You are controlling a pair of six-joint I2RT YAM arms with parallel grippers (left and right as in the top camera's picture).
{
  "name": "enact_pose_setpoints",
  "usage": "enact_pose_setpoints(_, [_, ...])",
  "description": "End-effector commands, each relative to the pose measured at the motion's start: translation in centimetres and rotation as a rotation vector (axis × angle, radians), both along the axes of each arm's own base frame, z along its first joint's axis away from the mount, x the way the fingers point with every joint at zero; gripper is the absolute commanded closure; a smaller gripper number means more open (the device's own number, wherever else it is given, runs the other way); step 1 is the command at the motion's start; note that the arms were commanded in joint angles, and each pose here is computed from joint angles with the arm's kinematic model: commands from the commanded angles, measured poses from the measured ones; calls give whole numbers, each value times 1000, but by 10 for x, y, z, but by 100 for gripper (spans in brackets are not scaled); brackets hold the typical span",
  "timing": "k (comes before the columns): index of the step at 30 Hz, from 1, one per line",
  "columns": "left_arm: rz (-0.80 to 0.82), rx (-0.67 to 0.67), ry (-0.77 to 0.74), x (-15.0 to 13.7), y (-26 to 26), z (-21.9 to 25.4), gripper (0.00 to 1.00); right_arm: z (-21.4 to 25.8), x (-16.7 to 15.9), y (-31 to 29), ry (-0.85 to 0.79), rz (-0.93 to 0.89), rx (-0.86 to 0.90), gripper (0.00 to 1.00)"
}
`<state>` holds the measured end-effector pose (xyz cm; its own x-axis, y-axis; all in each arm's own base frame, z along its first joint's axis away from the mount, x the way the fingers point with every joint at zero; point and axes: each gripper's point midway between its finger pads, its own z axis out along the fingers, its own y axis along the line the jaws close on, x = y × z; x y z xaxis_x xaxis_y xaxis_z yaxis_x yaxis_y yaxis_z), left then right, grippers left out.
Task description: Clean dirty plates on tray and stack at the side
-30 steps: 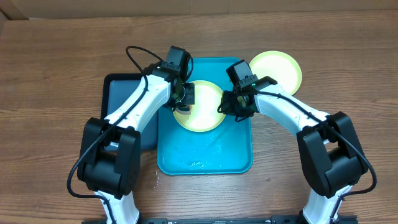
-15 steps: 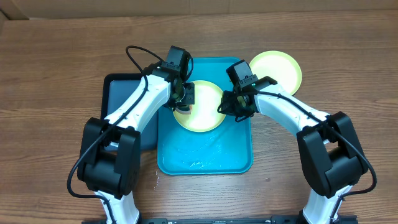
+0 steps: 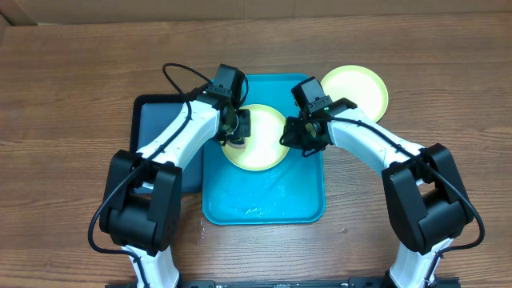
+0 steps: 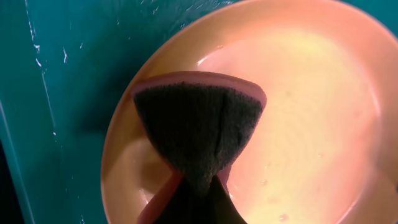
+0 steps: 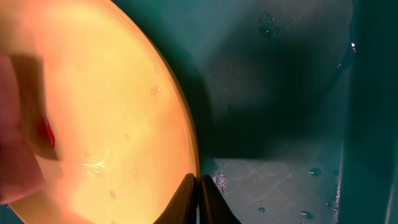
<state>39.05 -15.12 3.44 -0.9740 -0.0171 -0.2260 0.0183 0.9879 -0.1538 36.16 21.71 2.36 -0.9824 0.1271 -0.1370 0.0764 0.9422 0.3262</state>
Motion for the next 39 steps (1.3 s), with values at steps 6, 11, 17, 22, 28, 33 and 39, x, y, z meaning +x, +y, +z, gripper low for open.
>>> enact_pose_setpoints(6, [3, 43, 1, -5, 4, -15, 96, 16, 5, 4, -37, 0, 31, 96])
enact_pose_setpoints(11, [14, 6, 20, -14, 0, -28, 96, 14, 5, 4, -32, 0, 29, 96])
enact_pose_setpoints(17, [-2, -74, 40, -21, -12, -35, 96, 14, 5, 4, -32, 0, 29, 96])
enact_pose_setpoints(22, [-48, -224, 64, -25, -39, -27, 96, 14, 5, 4, -32, 0, 29, 96])
enact_pose_setpoints(28, [-114, -443, 21, -9, -63, 2, 96, 14, 5, 4, -31, 0, 29, 96])
enact_pose_setpoints(33, [-139, -514, -73, 23, -51, 52, 96, 14, 5, 4, -31, 0, 28, 96])
enact_pose_setpoints(39, [-130, -462, -116, 32, -34, 83, 96, 14, 5, 4, -32, 0, 28, 96])
